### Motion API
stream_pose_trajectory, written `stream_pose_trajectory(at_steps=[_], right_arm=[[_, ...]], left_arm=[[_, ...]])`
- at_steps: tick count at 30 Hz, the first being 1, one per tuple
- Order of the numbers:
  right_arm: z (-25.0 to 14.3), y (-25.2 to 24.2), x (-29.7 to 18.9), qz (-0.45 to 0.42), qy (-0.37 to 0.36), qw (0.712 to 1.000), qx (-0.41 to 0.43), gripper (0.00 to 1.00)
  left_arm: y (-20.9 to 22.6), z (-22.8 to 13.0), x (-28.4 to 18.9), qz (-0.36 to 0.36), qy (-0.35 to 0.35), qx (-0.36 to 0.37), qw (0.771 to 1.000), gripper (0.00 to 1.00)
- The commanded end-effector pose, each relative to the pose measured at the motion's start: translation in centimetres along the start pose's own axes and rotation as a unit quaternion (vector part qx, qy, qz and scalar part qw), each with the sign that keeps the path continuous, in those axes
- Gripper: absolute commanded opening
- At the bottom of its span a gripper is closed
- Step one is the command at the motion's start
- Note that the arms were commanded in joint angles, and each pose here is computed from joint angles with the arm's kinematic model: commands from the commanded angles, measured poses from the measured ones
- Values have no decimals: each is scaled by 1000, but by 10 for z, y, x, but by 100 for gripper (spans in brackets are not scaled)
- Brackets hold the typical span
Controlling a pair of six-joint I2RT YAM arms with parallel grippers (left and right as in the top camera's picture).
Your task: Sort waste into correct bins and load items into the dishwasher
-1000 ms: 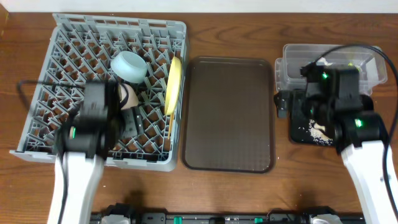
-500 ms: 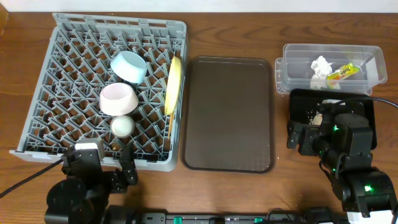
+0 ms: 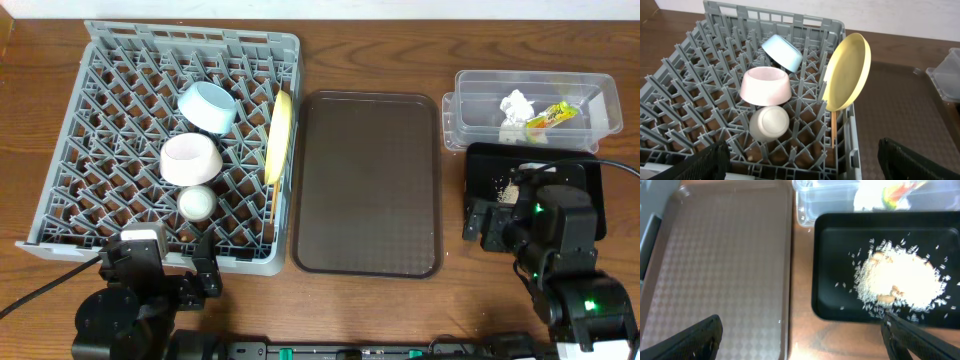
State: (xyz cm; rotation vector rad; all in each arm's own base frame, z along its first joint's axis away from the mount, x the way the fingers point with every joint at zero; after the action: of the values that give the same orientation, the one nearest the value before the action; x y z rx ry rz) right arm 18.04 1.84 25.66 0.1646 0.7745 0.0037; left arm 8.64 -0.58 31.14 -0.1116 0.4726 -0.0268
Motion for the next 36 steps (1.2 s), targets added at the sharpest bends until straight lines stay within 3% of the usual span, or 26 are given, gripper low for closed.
stream_pose_trajectory(at_steps=[1,6,8,14,18,20,26,28,31,36], right_arm=[[-5,-4,-13,4,-85,996,4,99],[-40,-11,-11,43,-235,971,7,99],[-50,-14,-2,57,-313,948,11,99],[-60,-25,25,50,-429,902,27,99],[-67,-33,34,-3,-400,916,27,99],[-79,-34,46,-1,-348,937,22,99],[-79,-29,47,25,-343,939,14,99],[-80,-25,47,37,-341,939,-31,99],[-83,-12,47,70,-337,923,-171,99],[-83,-12,47,69,-339,920,-185,100]], left_arm=[[-1,-2,1,-6,2,6,1000,95],[-1,-2,1,-6,2,6,1000,95],[-1,-2,1,-6,2,6,1000,95],[-1,-2,1,-6,2,6,1000,95],[-1,-2,1,-6,2,6,1000,95],[-1,-2,1,-6,2,6,1000,95],[-1,-2,1,-6,2,6,1000,95],[-1,-2,1,-6,2,6,1000,95],[-1,-2,1,-6,2,6,1000,95],[-1,-2,1,-6,2,6,1000,95]])
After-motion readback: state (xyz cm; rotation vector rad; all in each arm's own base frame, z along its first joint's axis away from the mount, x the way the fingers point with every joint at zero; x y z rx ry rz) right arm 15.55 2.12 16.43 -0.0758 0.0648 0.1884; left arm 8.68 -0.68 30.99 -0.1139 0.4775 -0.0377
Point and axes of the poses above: each gripper's point midway between its finger pads, its own x axis out along the fingers, its own y axis along the line the jaws close on, z = x × y, the point moved 9 cm from there along -x, back along the fingers, and after that the axes turned 1 degree about x, right-handed, at the moved point
